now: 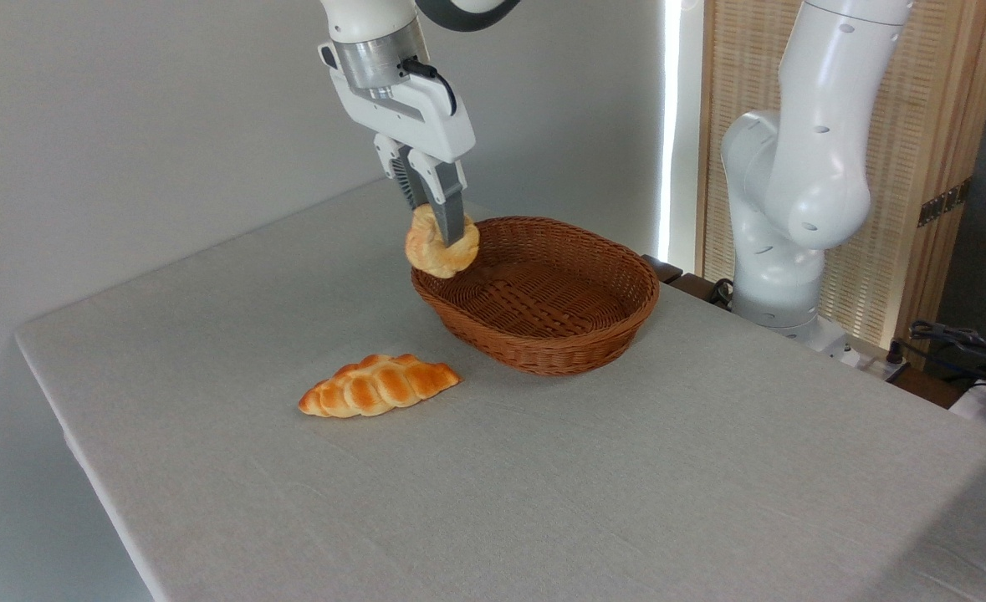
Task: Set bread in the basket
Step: 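Lift the round roll and carry it over the wicker basket, then open the gripper to release the roll into the basket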
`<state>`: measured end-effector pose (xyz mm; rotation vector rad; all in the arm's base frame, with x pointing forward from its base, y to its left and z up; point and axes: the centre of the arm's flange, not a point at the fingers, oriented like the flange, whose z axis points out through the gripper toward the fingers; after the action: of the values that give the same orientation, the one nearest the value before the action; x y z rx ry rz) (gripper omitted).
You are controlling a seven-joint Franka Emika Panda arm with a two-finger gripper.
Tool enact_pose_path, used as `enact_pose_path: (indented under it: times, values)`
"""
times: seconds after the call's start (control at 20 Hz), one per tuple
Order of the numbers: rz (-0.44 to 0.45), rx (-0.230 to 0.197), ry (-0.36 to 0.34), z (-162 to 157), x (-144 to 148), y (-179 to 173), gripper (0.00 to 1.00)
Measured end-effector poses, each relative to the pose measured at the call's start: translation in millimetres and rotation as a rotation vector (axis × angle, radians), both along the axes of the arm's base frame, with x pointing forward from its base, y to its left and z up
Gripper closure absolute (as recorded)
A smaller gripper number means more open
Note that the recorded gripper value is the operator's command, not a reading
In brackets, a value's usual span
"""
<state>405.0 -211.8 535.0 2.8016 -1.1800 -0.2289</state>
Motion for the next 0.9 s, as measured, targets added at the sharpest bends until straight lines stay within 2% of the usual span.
enact_pose_path:
  times: [0.2,0.4,0.75,0.9]
  values:
    - [-0.047,0.052,0.074,-19,-15,-17,0.00]
    - [-0.059,0.071,0.100,-31,-16,-23,0.00]
    - [-0.054,0.070,0.098,-30,-13,-22,0.00]
    - [-0.026,0.033,0.046,-13,4,-7,0.00]
